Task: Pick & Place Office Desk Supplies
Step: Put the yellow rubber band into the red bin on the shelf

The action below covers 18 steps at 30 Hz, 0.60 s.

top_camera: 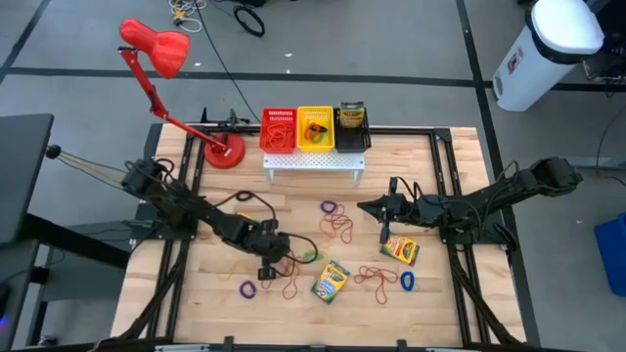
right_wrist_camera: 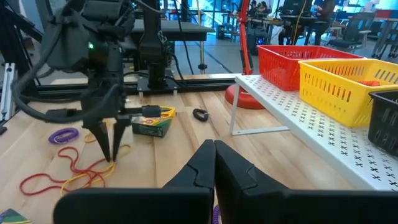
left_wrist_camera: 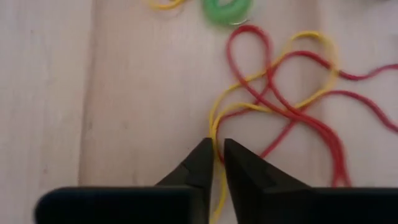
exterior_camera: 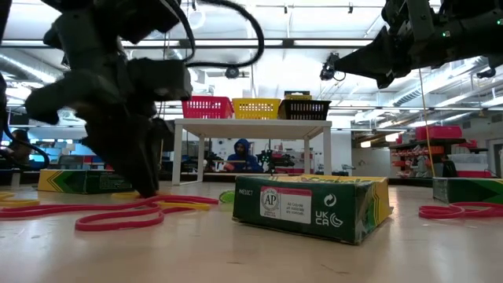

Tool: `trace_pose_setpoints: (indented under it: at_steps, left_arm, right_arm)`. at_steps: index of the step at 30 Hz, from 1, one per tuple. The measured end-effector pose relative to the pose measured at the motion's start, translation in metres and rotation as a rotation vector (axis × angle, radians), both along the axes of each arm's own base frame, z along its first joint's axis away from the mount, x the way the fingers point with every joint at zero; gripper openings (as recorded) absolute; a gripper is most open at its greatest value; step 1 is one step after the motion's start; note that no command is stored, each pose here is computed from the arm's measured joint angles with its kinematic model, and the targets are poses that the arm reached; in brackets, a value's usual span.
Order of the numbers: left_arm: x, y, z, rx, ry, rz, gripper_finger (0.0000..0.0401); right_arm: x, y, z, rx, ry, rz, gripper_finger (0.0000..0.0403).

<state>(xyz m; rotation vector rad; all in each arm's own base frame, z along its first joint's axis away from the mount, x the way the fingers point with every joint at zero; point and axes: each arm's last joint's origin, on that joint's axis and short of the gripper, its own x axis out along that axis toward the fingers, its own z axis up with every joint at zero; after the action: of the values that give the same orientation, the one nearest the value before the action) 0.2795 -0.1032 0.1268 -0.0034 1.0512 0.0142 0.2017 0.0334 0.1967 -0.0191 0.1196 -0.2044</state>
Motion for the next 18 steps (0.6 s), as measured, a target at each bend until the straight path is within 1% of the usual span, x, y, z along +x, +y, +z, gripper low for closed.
trace_pose_setpoints:
  at_steps: [4,14,18]
  left_arm:
    - [0.0,0.0,0.008,-0.011,-0.03,-0.013,0.0008]
    - [-0.004,0.002,0.033,-0.035,-0.113,-0.012,0.0015]
    - [-0.008,0.004,0.044,-0.015,-0.143,0.011,0.0016]
  right_arm:
    - [0.0,0.0,0.0,0.0,0.0,0.0,0.0005]
    - [0.0,0.0,0.0,0.0,0.001,0.0,0.0005]
    - [0.0,0.0,0.0,0.0,0.002,0.0,0.0005]
